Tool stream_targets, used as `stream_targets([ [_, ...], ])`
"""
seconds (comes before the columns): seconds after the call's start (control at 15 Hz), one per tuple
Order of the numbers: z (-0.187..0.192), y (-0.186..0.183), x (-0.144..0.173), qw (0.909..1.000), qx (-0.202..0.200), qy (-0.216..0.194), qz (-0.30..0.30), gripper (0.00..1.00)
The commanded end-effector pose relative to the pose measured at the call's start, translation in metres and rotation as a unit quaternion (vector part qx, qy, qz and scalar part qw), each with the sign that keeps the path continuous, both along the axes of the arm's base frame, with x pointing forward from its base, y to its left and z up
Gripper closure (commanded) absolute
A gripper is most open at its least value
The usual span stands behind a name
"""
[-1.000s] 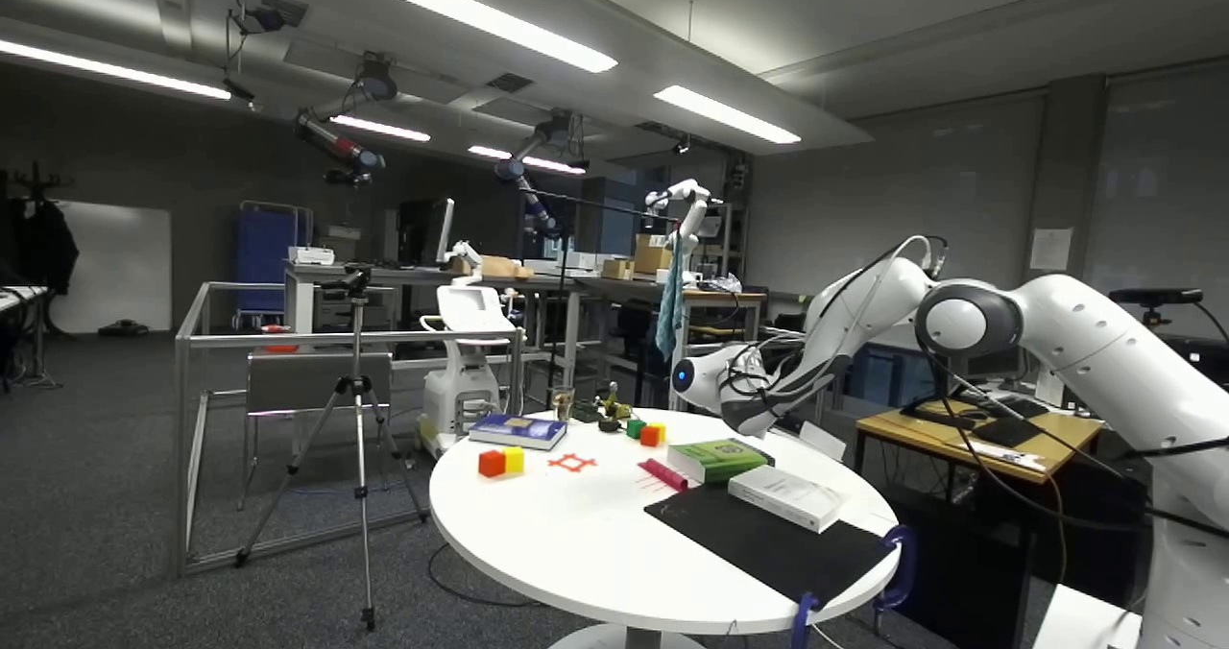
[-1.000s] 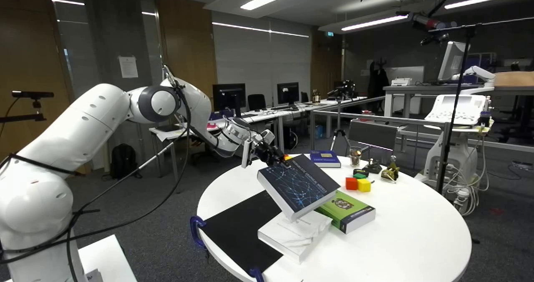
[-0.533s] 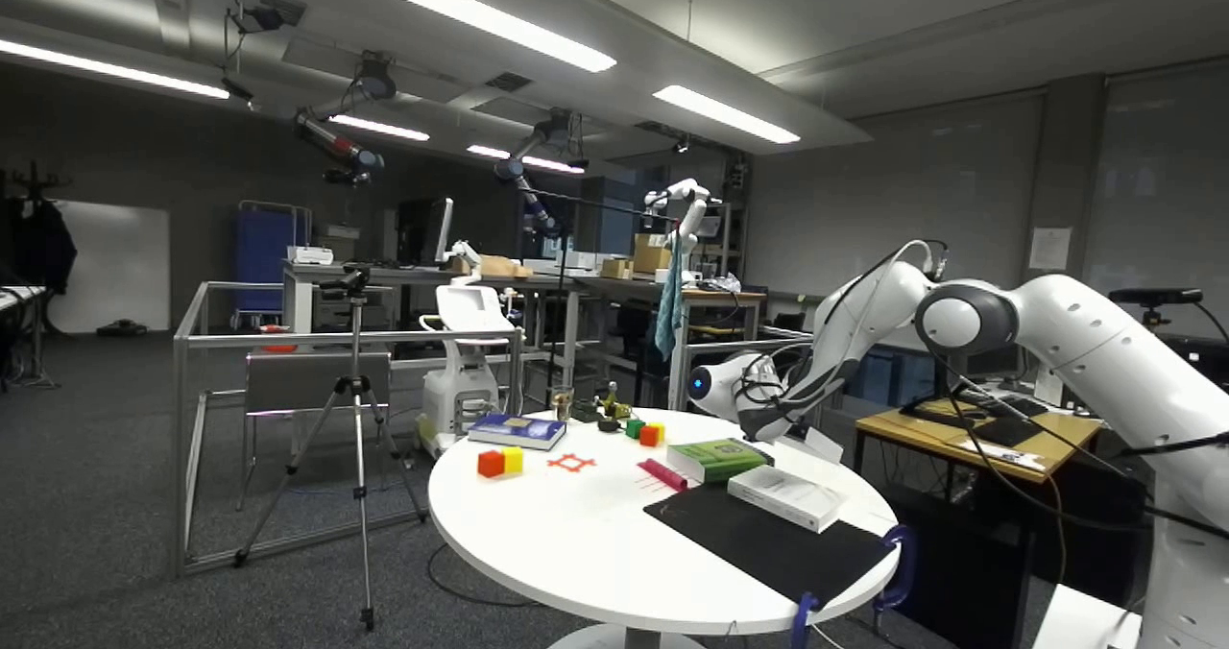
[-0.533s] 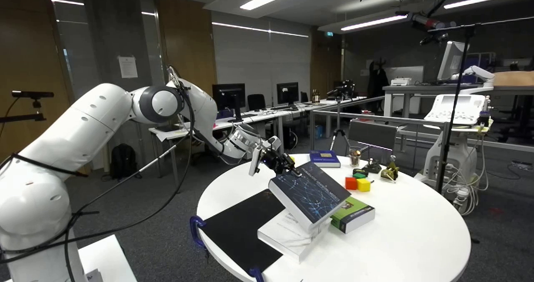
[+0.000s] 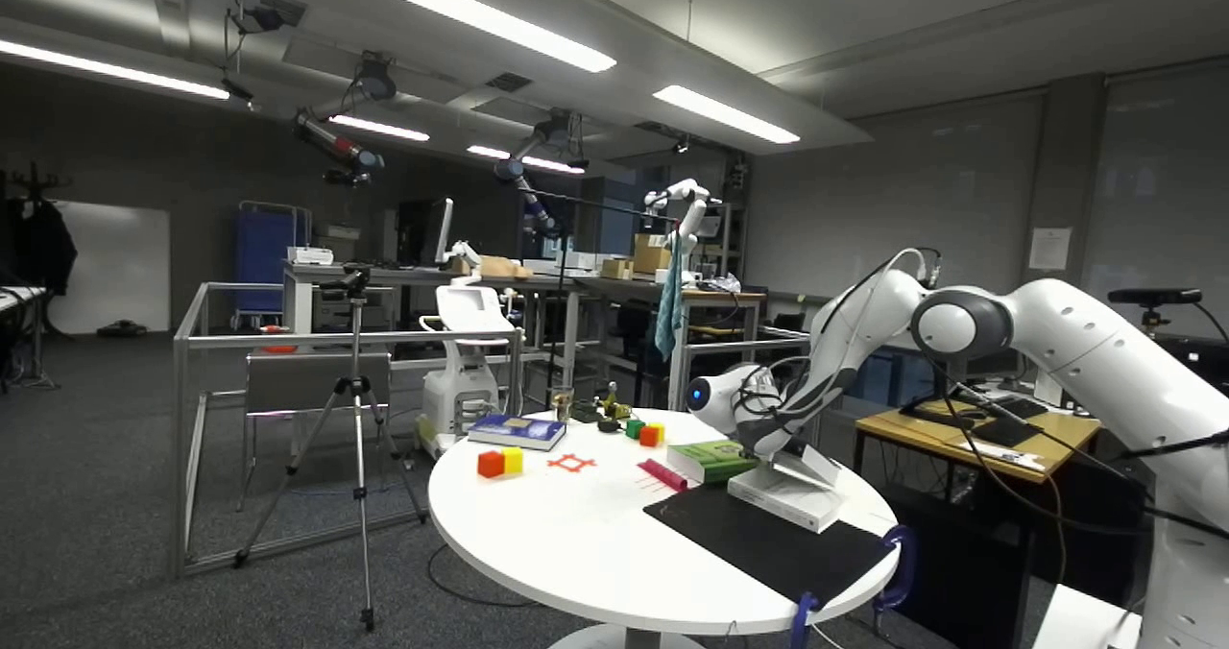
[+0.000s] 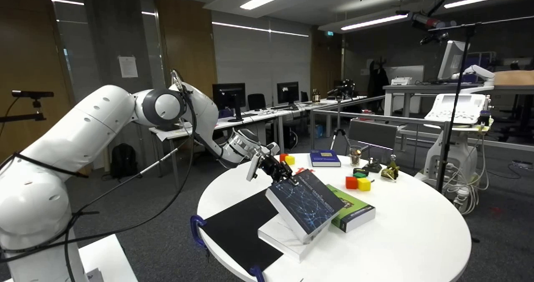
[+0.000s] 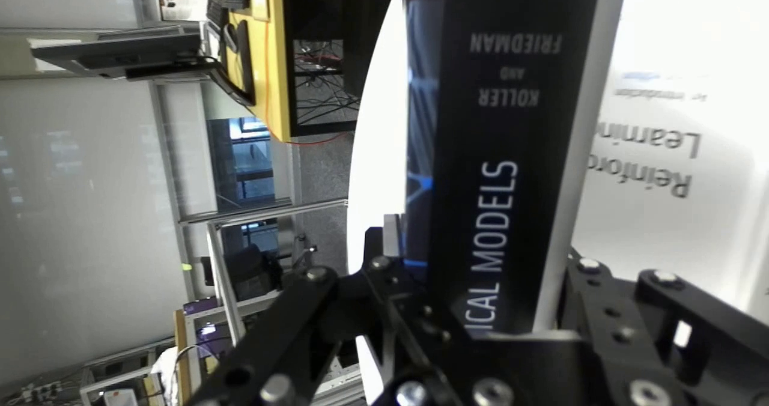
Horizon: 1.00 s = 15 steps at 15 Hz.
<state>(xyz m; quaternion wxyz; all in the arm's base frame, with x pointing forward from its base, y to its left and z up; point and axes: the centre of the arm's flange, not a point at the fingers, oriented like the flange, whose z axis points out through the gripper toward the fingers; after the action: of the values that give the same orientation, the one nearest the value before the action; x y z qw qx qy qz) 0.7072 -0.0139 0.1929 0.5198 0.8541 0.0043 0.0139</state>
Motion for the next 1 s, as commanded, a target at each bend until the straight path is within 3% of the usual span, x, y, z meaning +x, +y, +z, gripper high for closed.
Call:
stream_targets([
  [0.0, -0.008, 0.007, -0.003, 0.9999, -0.011, 0.001, 0.012, 0.73],
  [0.47, -0.012, 0.014, -0.014, 0.9989, -0.037, 0.0, 0.029, 0.73],
  [0.93, -0.017, 0.013, -0.051, 0.997, -0.048, 0.002, 0.06, 0.73],
])
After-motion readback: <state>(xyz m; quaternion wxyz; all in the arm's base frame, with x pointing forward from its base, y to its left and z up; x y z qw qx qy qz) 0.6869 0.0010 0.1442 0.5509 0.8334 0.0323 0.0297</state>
